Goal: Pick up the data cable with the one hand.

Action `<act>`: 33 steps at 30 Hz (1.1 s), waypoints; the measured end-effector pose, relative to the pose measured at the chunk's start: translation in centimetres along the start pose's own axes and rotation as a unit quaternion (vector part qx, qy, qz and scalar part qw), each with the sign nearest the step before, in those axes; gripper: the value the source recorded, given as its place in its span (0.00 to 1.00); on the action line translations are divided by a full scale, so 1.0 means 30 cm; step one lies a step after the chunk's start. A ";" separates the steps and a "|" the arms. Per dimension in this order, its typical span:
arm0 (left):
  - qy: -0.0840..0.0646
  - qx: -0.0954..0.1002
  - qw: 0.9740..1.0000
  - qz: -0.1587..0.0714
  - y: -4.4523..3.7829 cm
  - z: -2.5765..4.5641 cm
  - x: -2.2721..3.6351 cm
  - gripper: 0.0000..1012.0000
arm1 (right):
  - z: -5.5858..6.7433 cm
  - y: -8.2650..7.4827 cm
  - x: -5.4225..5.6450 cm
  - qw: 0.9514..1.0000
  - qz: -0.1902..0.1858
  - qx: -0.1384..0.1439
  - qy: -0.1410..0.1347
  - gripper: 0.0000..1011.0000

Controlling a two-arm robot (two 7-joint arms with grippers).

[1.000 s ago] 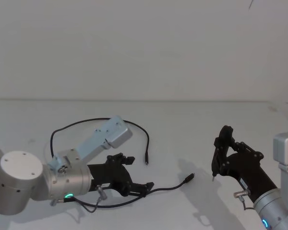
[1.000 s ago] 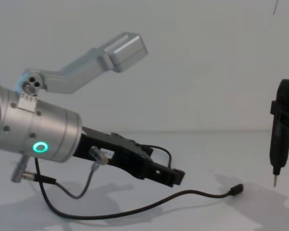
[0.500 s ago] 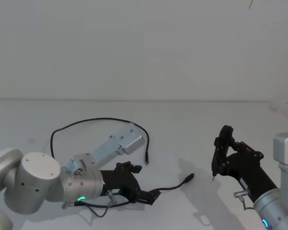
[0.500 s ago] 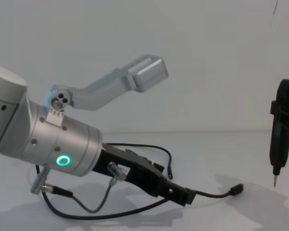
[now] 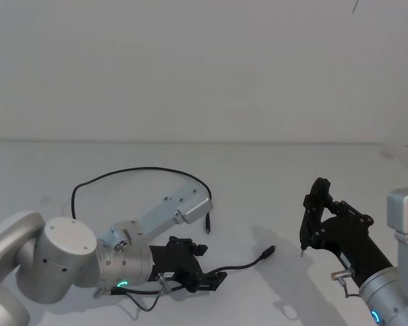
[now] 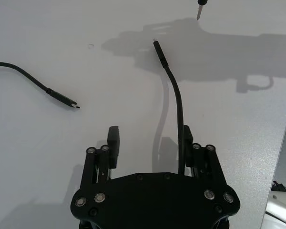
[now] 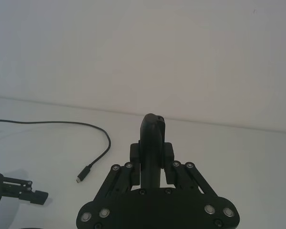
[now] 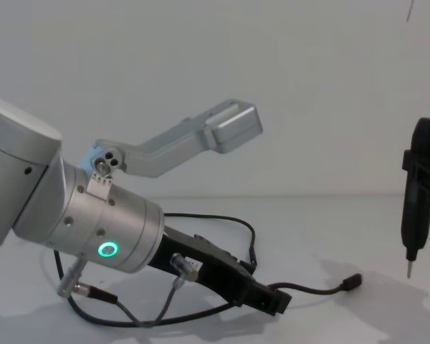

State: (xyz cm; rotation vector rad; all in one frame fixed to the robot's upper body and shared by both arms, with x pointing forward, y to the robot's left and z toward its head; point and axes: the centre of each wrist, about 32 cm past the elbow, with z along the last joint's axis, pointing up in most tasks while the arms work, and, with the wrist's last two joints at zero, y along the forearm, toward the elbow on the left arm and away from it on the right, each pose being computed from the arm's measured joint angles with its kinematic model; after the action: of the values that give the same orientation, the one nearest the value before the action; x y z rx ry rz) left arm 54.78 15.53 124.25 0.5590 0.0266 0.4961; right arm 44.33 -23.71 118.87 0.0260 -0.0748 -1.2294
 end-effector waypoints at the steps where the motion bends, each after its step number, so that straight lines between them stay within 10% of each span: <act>1: 0.000 0.000 1.000 0.000 -0.001 0.000 0.000 0.73 | 0.000 0.000 0.000 1.000 0.000 0.000 0.000 0.28; 22: 0.000 0.007 1.000 0.000 -0.014 0.001 -0.002 0.08 | 0.000 0.000 0.000 1.000 0.000 0.000 0.000 0.28; 33: -0.019 -0.001 1.000 0.000 -0.008 0.000 -0.005 0.04 | 0.037 0.006 0.014 1.000 -0.002 0.016 0.006 0.28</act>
State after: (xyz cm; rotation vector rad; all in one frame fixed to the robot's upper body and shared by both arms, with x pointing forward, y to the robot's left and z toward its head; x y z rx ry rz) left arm 54.76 15.29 124.11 0.5669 -0.0107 0.4844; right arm 44.56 -24.03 120.02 0.0618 -0.0830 -1.2317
